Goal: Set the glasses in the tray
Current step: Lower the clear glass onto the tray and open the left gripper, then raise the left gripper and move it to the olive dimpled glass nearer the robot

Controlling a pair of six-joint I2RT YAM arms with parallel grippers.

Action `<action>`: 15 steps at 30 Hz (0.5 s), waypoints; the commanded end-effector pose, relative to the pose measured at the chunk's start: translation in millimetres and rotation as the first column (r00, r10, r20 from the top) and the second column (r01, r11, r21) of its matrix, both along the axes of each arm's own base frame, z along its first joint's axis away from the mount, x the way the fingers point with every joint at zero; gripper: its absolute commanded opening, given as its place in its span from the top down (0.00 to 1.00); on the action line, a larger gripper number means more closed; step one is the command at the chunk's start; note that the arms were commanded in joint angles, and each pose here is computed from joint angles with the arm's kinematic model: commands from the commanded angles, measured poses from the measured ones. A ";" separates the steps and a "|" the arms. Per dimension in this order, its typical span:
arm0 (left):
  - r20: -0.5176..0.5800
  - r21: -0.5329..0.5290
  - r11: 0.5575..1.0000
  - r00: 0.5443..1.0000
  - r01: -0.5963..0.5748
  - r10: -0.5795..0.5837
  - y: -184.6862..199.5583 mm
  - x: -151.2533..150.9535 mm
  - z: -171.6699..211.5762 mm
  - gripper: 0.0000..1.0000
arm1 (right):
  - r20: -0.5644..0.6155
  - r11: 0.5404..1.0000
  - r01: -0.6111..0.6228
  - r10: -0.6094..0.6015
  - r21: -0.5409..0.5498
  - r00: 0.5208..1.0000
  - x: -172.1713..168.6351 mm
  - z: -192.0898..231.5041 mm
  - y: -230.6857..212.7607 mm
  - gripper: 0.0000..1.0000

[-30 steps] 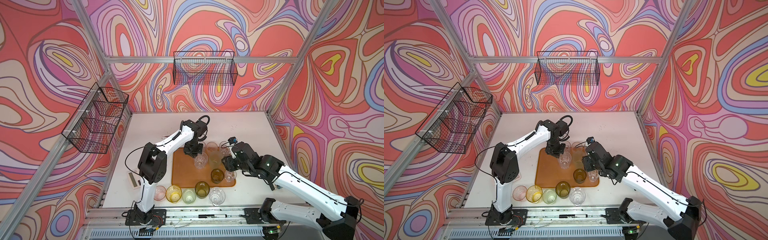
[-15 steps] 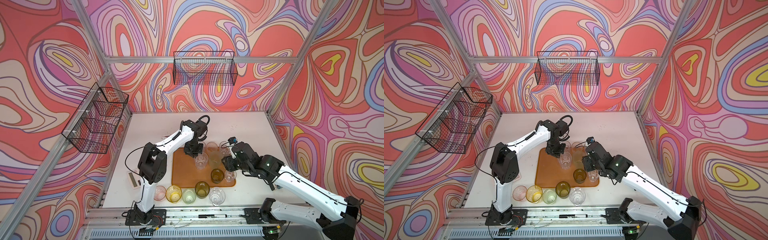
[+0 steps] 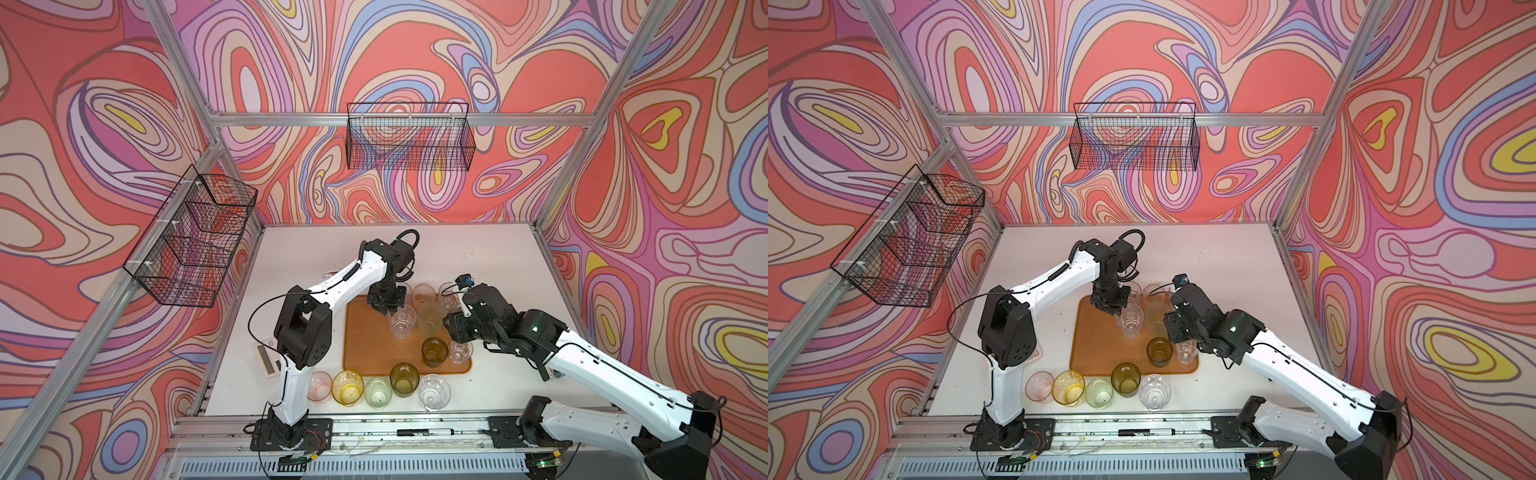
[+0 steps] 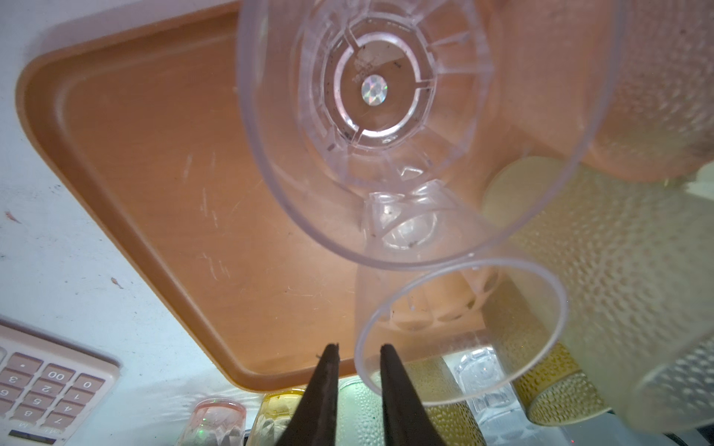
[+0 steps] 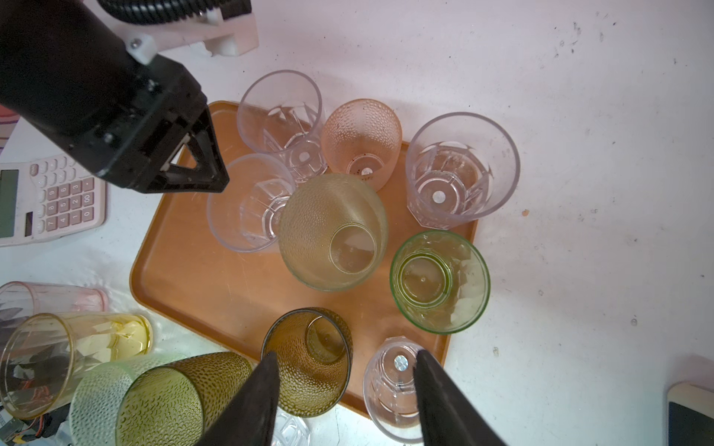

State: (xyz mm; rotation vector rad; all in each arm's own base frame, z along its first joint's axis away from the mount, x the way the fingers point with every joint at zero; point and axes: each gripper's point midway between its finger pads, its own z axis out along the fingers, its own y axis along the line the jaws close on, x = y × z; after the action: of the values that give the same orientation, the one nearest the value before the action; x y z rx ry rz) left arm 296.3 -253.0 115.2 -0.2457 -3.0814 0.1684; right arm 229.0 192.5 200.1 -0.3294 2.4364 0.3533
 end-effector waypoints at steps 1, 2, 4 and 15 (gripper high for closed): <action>0.025 0.005 1.000 1.000 0.018 -0.019 7.8 -8.3 23.0 0.74 | 0.006 1.000 0.002 -0.002 0.000 1.000 2.3 2.1 0.9 0.42; 0.028 0.006 1.000 0.999 0.021 -0.021 8.7 -8.7 24.7 0.73 | 0.004 1.000 0.001 -0.001 -0.001 1.000 2.1 1.5 1.2 0.42; 0.034 0.009 1.000 0.999 0.022 -0.023 10.3 -8.7 26.4 0.73 | 0.005 1.000 0.002 -0.002 -0.001 1.000 2.5 2.3 0.9 0.42; 0.079 0.015 0.998 0.995 0.062 -0.063 18.1 -11.0 44.6 0.71 | 0.005 1.000 0.007 -0.007 -0.005 1.000 0.6 -1.6 -2.0 0.42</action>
State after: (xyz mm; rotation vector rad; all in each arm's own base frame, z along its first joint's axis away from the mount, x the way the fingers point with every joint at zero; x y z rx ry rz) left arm 293.6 -243.5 138.5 -0.3054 -3.1284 0.1575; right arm 229.2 192.8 199.3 -0.3303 2.4389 0.3518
